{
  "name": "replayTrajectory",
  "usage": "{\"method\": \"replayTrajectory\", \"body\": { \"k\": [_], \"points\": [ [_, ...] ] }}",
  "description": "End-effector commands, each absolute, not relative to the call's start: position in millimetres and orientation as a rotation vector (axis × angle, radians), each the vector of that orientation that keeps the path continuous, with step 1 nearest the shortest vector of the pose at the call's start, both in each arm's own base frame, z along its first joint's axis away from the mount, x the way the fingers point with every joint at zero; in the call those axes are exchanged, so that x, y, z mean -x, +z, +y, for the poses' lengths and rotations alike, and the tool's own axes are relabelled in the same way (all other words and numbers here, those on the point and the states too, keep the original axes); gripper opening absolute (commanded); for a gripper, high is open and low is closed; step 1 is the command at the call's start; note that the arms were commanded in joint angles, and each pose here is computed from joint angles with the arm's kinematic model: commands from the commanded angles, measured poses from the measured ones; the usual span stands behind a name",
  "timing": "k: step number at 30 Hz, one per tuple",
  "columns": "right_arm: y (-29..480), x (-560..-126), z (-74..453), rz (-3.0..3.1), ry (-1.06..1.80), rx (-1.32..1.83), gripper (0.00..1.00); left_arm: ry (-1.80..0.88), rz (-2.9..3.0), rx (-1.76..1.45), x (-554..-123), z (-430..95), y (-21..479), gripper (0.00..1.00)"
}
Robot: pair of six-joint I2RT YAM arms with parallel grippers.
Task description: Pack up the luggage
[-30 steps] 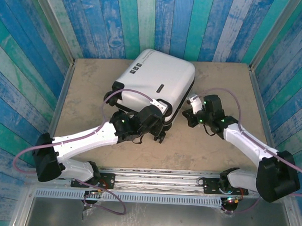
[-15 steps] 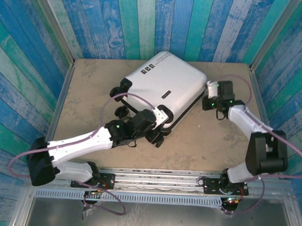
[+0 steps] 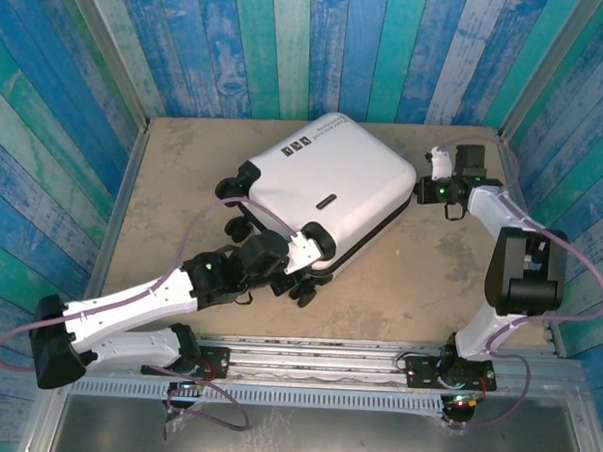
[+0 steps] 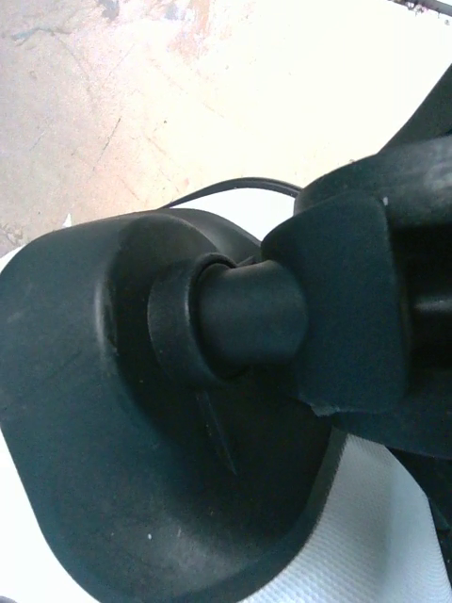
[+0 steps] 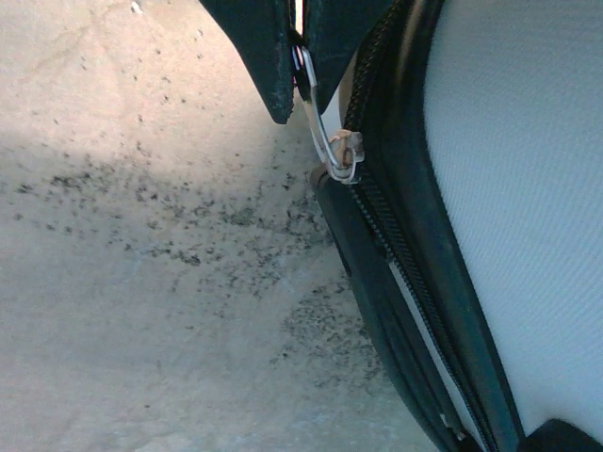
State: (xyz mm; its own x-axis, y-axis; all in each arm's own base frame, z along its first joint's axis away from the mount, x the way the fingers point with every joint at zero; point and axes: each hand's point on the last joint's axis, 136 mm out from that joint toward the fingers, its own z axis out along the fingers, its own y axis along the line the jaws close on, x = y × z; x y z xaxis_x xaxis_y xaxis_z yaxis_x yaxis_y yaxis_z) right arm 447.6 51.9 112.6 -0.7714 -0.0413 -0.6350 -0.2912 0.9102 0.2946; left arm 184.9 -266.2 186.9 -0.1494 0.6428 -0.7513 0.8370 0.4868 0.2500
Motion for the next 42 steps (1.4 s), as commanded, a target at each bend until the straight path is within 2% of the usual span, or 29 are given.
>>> {"method": "replayTrajectory", "body": {
  "k": [1, 8, 10, 11, 12, 13, 14, 16, 17, 22, 25, 28, 31, 33, 37, 40, 42],
  "points": [
    [181, -531, -33, 2.092, 0.257, 0.158, 0.00, -0.406, 1.627, -1.530, -130, -257, 200, 0.00],
    [178, -552, -20, 2.121, 0.410, 0.147, 0.03, -0.311, 1.517, -1.416, -140, -237, 212, 0.00],
    [180, -557, -17, 2.125, 0.458, 0.109, 0.13, -0.246, 1.523, -1.300, -154, -228, 221, 0.07],
    [180, -559, -15, 2.131, 0.491, 0.089, 0.17, -0.235, 1.514, -1.264, -157, -226, 226, 0.19],
    [180, -561, -12, 2.138, 0.525, 0.073, 0.21, -0.213, 1.514, -1.208, -163, -222, 233, 0.47],
    [182, -563, -10, 2.143, 0.549, 0.056, 0.27, -0.203, 1.513, -1.147, -168, -218, 241, 0.66],
    [182, -565, -8, 2.155, 0.581, 0.033, 0.34, -0.197, 1.506, -1.108, -171, -216, 248, 0.77],
    [183, -568, 0, 2.172, 0.651, 0.014, 0.36, -0.196, 1.498, -1.035, -176, -212, 263, 0.93],
    [184, -570, 5, 2.182, 0.676, 0.008, 0.36, -0.196, 1.499, -0.985, -179, -209, 272, 0.96],
    [184, -569, 41, 2.258, 0.775, 0.029, 0.27, -0.252, 1.618, -0.532, -203, -177, 320, 0.93],
    [180, -564, 67, 2.310, 0.814, 0.068, 0.24, -0.196, 1.733, -0.123, -220, -135, 343, 0.98],
    [173, -558, 89, 2.362, 0.845, 0.080, 0.24, -0.087, 1.821, 0.197, -221, -96, 346, 0.82],
    [167, -553, 104, 2.400, 0.869, 0.093, 0.24, 0.008, 1.911, 0.400, -214, -70, 330, 0.54],
    [163, -548, 114, 2.424, 0.888, 0.122, 0.24, 0.075, 2.001, 0.477, -208, -61, 308, 0.44],
    [152, -537, 131, 2.486, 0.884, 0.196, 0.24, 0.082, 2.184, 0.490, -206, -72, 254, 0.43],
    [146, -527, 142, 2.520, 0.894, 0.251, 0.24, -0.007, 2.303, 0.537, -214, -76, 208, 0.56],
    [144, -521, 144, 2.536, 0.887, 0.276, 0.23, -0.103, 2.339, 0.553, -224, -79, 187, 0.54]
  ]
}}
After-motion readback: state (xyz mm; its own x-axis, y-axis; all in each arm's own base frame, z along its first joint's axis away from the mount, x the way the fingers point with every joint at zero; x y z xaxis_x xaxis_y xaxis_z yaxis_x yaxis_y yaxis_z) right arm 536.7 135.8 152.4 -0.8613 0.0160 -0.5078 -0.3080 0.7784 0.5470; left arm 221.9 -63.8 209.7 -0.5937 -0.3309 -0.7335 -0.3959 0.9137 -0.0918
